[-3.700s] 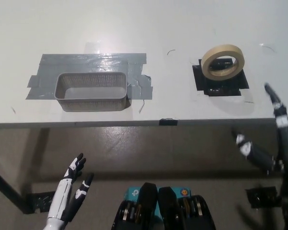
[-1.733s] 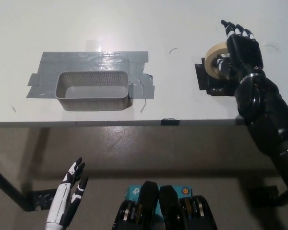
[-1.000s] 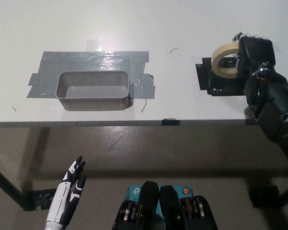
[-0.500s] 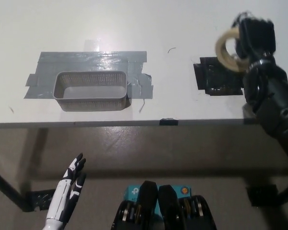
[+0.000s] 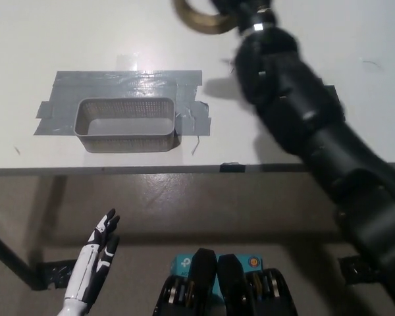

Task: The robot picks the tape placed on the black area with right hand and places it in the small grey container.

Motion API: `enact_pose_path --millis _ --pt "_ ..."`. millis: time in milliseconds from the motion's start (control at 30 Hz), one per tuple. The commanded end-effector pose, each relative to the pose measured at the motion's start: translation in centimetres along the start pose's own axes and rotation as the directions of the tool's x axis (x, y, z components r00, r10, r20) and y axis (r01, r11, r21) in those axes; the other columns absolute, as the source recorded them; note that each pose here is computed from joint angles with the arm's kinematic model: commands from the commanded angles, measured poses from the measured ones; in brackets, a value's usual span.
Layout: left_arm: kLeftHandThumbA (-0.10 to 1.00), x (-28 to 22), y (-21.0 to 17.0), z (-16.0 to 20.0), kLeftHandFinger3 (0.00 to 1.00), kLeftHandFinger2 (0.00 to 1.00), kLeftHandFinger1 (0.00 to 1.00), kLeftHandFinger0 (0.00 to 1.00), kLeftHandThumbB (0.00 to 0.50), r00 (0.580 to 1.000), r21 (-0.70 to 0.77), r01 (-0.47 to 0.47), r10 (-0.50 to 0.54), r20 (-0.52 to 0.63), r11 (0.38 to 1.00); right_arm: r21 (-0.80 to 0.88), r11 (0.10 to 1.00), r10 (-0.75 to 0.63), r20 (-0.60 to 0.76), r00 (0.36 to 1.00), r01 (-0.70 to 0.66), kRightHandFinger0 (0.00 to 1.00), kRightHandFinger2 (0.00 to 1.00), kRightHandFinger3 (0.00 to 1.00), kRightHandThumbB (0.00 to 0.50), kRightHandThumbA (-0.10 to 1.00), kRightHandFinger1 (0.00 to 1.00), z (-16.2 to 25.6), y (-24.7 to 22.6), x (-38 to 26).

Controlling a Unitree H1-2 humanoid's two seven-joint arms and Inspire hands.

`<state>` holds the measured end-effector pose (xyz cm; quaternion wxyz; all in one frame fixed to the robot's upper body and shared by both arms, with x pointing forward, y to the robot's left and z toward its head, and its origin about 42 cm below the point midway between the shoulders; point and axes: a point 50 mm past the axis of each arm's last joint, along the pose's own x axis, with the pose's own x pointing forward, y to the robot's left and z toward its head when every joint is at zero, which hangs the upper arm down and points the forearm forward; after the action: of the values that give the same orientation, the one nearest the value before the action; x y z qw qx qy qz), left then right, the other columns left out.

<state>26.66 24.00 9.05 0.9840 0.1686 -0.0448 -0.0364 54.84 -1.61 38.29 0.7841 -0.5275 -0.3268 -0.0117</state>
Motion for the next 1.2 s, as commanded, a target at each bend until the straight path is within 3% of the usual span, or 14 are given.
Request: enact_pose_path --millis 0,133,200,267,333,533,700,900,1000,1033,1067,1100,1133,1167 --pt "1.0 0.8 0.4 1.5 1.0 1.0 1.0 1.0 0.17 0.997 0.012 0.01 -0.011 0.071 1.0 -0.002 1.0 0.025 0.04 0.999 -0.025 0.0 0.7 0.53 0.224 -0.1 0.26 4.3 -1.3 2.7" --pt "1.0 0.9 0.0 2.0 1.0 1.0 1.0 1.0 0.172 0.997 0.026 0.03 -0.032 0.069 0.999 0.023 0.992 0.123 0.015 0.992 -0.123 0.0 0.65 0.49 0.289 -0.1 0.22 6.2 0.9 2.5" --pt "1.0 1.0 -0.2 2.0 1.0 1.0 1.0 1.0 0.182 0.996 0.019 0.034 -0.036 0.082 0.999 0.02 0.988 0.153 0.03 0.988 -0.154 0.0 0.58 0.38 0.269 -0.1 0.12 7.2 2.5 1.8" --pt "1.0 1.2 -0.3 2.2 1.0 1.0 1.0 1.0 0.185 0.996 0.021 0.037 -0.039 0.085 0.999 -0.01 0.98 0.198 0.024 0.98 -0.198 0.0 0.58 0.4 0.278 -0.1 0.11 7.8 3.3 1.5" --pt "1.0 1.1 -0.4 2.5 1.0 1.0 1.0 1.0 0.178 0.996 0.019 0.041 -0.042 0.085 0.999 -0.006 0.974 0.225 0.023 0.974 -0.225 0.0 0.41 0.42 0.285 -0.1 0.02 8.2 4.2 1.0" --pt "1.0 1.4 -0.3 3.2 1.0 1.0 1.0 1.0 0.159 0.993 0.053 0.068 -0.073 0.093 0.996 0.008 0.958 0.287 0.002 0.958 -0.287 0.0 0.22 0.41 0.281 -0.1 0.0 8.0 6.7 -1.0" --pt "1.0 1.5 -0.3 3.7 1.0 1.0 1.0 1.0 0.148 0.991 0.053 0.085 -0.09 0.1 0.995 0.025 0.95 0.313 -0.025 0.949 -0.312 0.0 0.27 0.42 0.297 -0.1 0.0 7.2 7.9 -2.2" --pt "0.97 1.5 -0.6 3.8 1.0 1.0 1.0 1.0 0.14 0.989 0.042 0.098 -0.102 0.104 0.994 0.023 0.941 0.338 -0.042 0.94 -0.338 0.0 0.2 0.48 0.297 -0.1 0.0 7.3 8.6 -2.7" --pt "0.97 1.4 -0.7 3.9 1.0 1.0 1.0 1.0 0.145 0.989 0.041 0.099 -0.102 0.105 0.994 0.035 0.939 0.345 -0.043 0.938 -0.343 0.0 0.31 0.58 0.264 -0.1 0.06 7.4 9.0 -3.1" --pt "0.97 1.4 -0.7 4.0 1.0 1.0 1.0 1.0 0.145 0.989 0.043 0.102 -0.106 0.104 0.994 0.041 0.933 0.358 -0.05 0.932 -0.357 0.1 0.59 0.84 0.243 -0.1 0.22 7.4 9.2 -3.3" --pt "0.97 1.3 -0.7 4.0 1.0 1.0 1.0 1.0 0.143 0.988 0.046 0.105 -0.109 0.106 0.993 0.086 0.917 0.396 -0.074 0.915 -0.39 0.42 1.0 1.0 0.285 0.18 0.72 7.5 9.4 -3.3" --pt "0.97 1.4 -0.8 4.0 1.0 1.0 1.0 1.0 0.142 0.988 0.047 0.104 -0.109 0.108 0.993 0.106 0.91 0.409 -0.074 0.909 -0.401 0.66 1.0 1.0 0.315 0.25 1.0 7.5 9.5 -3.4" --pt "0.97 1.4 -0.8 4.1 1.0 1.0 1.0 1.0 0.142 0.988 0.045 0.104 -0.109 0.11 0.994 0.116 0.903 0.422 -0.072 0.904 -0.413 0.97 1.0 1.0 0.357 0.31 1.0 7.4 9.6 -3.4" --pt "0.97 1.3 -0.9 4.1 1.0 1.0 1.0 1.0 0.143 0.988 0.042 0.104 -0.108 0.11 0.994 0.106 0.898 0.435 -0.075 0.897 -0.427 1.0 1.0 1.0 0.387 0.37 1.0 7.3 9.7 -3.6"
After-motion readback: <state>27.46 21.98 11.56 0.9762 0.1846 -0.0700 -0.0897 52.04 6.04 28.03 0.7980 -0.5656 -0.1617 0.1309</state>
